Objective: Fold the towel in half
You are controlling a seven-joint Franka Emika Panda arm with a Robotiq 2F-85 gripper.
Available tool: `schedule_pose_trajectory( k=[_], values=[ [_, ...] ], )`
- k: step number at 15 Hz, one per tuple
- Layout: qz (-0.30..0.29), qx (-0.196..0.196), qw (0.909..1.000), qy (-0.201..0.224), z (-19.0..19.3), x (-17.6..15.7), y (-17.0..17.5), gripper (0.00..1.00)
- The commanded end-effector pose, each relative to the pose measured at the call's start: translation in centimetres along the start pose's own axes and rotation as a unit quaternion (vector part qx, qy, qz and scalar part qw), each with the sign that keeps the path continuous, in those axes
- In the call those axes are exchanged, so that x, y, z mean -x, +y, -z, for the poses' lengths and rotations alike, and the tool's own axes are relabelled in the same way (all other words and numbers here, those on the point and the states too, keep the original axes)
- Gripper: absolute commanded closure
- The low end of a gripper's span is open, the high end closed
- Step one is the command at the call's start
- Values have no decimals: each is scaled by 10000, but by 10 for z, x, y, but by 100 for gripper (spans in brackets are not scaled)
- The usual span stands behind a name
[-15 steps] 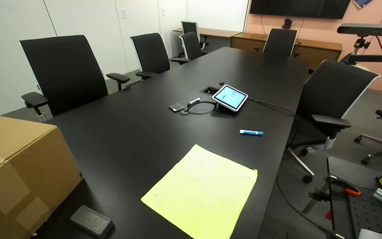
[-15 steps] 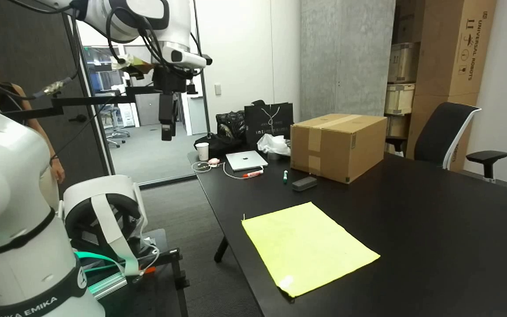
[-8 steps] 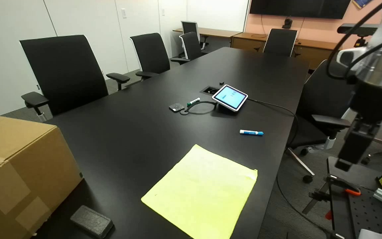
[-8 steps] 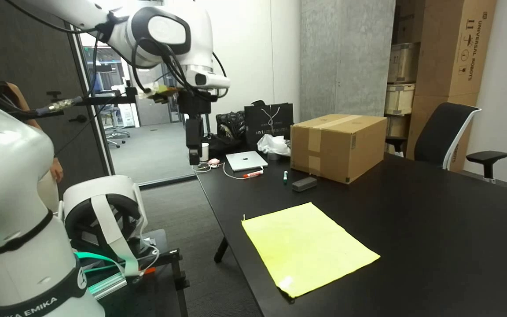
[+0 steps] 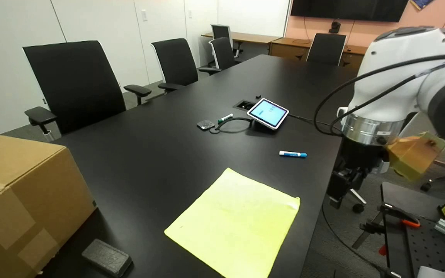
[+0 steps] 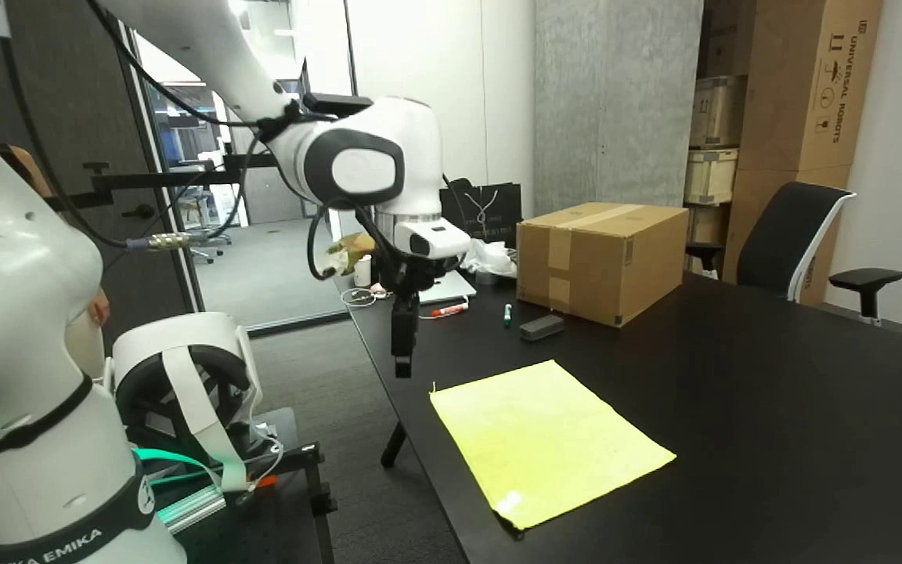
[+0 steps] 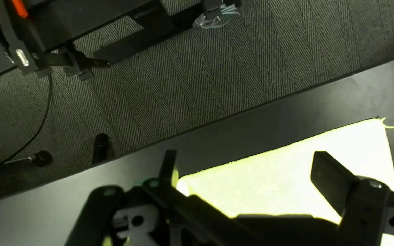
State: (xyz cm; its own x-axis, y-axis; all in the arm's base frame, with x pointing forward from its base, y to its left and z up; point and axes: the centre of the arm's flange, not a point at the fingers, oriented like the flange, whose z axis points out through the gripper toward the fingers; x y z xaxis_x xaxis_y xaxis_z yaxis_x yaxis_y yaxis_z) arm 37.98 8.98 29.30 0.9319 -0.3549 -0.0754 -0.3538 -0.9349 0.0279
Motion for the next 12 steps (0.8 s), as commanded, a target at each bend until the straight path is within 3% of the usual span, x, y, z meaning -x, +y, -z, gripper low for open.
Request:
schedule_pose_trajectory(
  k=[1,6,12],
  values=[
    [-531,-108,9985,-122,-49,-30,-7,0],
    [-1188,-239,9922,-276,-107,-49,5,0],
    [-2078,-457,9768,-236,-147,-72,23,0]
  ],
)
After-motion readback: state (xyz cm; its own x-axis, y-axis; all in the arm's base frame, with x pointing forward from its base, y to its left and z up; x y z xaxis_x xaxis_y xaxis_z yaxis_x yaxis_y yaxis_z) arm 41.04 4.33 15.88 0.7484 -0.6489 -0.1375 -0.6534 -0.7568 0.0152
